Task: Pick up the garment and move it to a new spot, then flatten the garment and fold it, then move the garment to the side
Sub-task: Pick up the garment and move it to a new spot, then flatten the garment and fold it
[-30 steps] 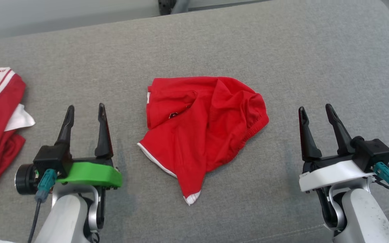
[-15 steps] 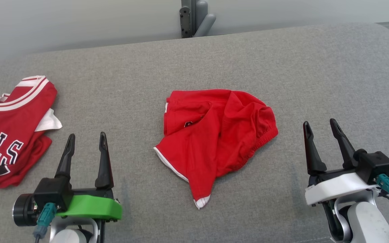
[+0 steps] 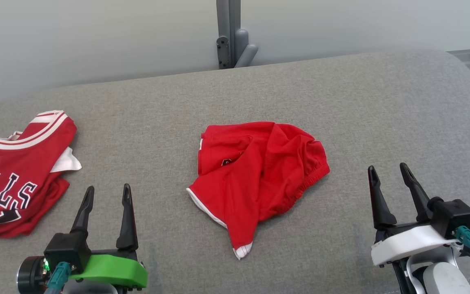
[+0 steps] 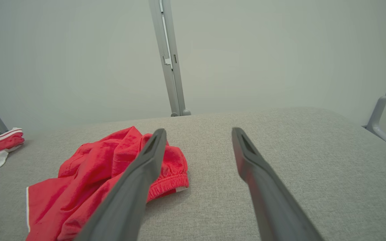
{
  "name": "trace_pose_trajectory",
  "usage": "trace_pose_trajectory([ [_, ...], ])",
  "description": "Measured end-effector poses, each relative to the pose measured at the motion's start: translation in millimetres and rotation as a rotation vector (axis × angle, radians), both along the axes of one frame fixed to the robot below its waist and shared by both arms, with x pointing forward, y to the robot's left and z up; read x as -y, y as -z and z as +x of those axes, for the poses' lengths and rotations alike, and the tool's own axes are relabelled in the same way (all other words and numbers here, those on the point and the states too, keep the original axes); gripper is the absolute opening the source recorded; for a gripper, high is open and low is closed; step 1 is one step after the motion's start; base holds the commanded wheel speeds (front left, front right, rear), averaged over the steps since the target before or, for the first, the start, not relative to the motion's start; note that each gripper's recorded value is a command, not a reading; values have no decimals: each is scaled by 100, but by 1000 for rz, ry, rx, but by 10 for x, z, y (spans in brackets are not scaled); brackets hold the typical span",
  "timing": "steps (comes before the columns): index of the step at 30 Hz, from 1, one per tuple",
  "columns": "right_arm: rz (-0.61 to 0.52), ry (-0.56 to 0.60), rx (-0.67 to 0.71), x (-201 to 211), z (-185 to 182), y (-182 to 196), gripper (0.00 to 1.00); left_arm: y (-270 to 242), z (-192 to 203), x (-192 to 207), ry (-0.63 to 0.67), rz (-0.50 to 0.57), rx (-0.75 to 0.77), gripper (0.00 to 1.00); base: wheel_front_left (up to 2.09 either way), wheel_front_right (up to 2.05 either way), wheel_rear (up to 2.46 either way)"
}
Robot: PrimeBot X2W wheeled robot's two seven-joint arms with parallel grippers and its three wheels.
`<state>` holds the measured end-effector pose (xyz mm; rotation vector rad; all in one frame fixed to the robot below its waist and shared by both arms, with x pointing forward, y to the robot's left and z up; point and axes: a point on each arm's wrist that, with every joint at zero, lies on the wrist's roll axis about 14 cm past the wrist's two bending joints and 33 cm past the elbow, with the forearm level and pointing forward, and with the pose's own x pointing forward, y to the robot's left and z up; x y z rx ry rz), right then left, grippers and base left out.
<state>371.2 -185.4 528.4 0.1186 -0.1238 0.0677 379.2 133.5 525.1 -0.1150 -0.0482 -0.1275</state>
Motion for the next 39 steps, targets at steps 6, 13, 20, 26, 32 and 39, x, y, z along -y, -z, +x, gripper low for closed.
trace_pose_trajectory([
  [6, 0, 7, -2, 14, -31, -9, 100, 7, -17, -3, -2, 1, -8, 100, 0, 0, 0],
  [13, 2, 3, -4, -6, -15, -4, 100, 28, -15, -6, -7, 2, -17, 100, 0, 0, 0],
  [20, 4, 1, -8, -17, -3, 7, 100, 45, -13, -12, -10, 3, -21, 100, 0, 0, 0],
  [26, 4, -3, -11, -29, 16, 18, 100, 51, -6, -15, -11, 4, -22, 100, 0, 0, 0],
  [32, 7, -7, -16, -46, 67, 39, 100, 47, 49, 172, 43, -11, -31, 100, 0, 0, 0],
  [39, 7, -37, -43, -135, 221, 137, 100, 439, 12, 779, 230, -60, -193, 100, 0, 0, 0],
])
